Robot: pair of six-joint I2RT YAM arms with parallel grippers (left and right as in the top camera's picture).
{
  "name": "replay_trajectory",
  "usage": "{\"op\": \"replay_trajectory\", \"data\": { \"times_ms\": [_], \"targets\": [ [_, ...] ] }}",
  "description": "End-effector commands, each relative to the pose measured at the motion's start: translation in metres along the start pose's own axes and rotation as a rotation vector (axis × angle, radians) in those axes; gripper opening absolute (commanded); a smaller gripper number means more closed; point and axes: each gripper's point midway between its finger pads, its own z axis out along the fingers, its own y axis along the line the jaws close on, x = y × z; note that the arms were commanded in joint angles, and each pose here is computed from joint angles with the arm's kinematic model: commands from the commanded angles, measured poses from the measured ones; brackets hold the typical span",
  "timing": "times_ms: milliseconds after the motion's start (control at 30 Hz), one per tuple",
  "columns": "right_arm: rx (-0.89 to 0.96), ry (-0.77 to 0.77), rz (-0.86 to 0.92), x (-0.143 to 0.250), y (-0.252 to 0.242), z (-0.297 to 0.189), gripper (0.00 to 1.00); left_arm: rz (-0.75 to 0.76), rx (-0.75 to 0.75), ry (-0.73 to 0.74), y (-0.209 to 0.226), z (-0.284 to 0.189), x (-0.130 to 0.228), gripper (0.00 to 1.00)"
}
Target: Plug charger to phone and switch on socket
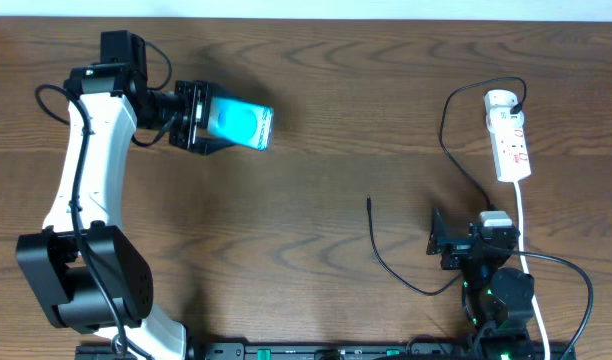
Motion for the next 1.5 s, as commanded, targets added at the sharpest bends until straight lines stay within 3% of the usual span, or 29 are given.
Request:
{"op": "replay_trajectory", "data": {
  "times_ms": [0,267,633,1333,1467],
  "targets": [
    [0.004,0.0,-0.01,0.0,-0.001,0.0,0.99,0.047,-0.053,-0.131,0.008,-0.012,-0.014,0.07],
    [0.004,0.0,-0.011,0.0,-0.001,0.0,0.99,0.017,-0.173,-0.232,0.037,-0.013,-0.033,0.07],
    [0.004,0.0,-0.011,0.0,-0.001,0.0,0.99,-0.009,-0.273,-0.256,0.064,0.002,-0.045,0.07],
    [-0.006,-0.01,-0.008,-0.002,0.001,0.0,0.99,-0.002,-0.294,-0.272,0.068,0.004,-0.047,0.07],
    [-0.149,-0.143,0.043,-0.036,0.025,-0.005,0.99,-0.002,-0.294,-0.272,0.068,0.004,-0.047,0.07]
  ]
}}
